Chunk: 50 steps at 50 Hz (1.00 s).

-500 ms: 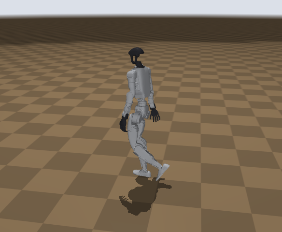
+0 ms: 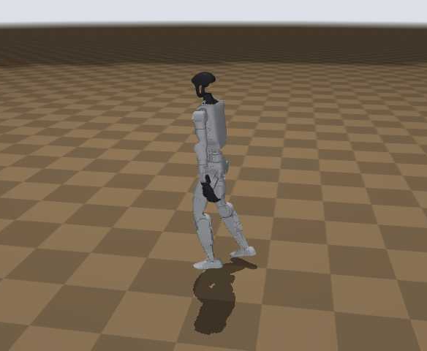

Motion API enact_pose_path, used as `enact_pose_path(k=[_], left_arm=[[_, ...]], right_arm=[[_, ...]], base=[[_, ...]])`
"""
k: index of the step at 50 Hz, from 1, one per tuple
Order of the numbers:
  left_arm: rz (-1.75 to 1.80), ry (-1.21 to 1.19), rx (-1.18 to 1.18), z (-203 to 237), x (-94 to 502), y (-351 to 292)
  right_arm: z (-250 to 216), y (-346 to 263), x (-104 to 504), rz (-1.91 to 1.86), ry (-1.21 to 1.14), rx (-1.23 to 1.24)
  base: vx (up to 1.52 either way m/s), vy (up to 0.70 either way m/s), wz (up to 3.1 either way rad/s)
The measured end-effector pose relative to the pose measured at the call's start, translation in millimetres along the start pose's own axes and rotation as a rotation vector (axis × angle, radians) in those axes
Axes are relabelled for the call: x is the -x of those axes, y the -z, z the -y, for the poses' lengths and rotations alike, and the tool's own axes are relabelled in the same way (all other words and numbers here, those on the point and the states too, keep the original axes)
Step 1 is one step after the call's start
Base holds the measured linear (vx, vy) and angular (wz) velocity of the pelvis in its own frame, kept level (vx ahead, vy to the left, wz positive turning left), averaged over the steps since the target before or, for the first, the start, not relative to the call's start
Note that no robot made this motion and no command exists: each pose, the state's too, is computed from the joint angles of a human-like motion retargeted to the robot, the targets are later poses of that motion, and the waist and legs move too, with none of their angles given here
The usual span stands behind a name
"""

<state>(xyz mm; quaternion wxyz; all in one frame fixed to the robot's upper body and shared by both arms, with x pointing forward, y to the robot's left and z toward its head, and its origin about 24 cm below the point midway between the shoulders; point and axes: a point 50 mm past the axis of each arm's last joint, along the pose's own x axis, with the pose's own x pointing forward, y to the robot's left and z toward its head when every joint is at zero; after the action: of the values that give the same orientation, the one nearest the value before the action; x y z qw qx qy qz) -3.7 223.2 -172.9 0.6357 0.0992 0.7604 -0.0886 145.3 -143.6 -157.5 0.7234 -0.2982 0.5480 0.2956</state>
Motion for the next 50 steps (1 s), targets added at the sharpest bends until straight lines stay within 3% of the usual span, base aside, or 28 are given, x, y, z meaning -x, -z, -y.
enact_pose_path(k=[8,16,22,28,37,45,50], left_arm=[[0.312,-0.213,-0.055,-39,27,-89],[0.548,-0.282,-0.181,-60,61,-147],[0.506,-0.299,-0.276,-59,57,-139],[0.241,-0.143,-0.284,-23,18,-75],[-0.109,0.12,-0.221,10,-1,20],[-0.026,0.035,0.018,17,-4,18],[0.037,0.027,0.01,17,-3,-5]], right_arm=[[4,49,3,-0.083,0.248,-0.154],[-48,116,12,-0.335,-0.104,-0.431],[-82,150,28,-0.525,-0.234,-0.485],[-85,167,38,-0.608,-0.32,-0.43],[-52,115,12,-0.365,-0.147,-0.451],[-15,41,0,-0.101,-0.088,-0.236],[-2,29,2,-0.043,-0.053,-0.086]], base=[[0.3,0.07,0.05],[0.33,-0.01,-0.1],[0.45,-0.05,-0.56],[0.6,-0.02,-0.53],[0.51,-0.15,-1.67],[0.09,0.08,-1.67],[0.07,0.3,-1.62]])
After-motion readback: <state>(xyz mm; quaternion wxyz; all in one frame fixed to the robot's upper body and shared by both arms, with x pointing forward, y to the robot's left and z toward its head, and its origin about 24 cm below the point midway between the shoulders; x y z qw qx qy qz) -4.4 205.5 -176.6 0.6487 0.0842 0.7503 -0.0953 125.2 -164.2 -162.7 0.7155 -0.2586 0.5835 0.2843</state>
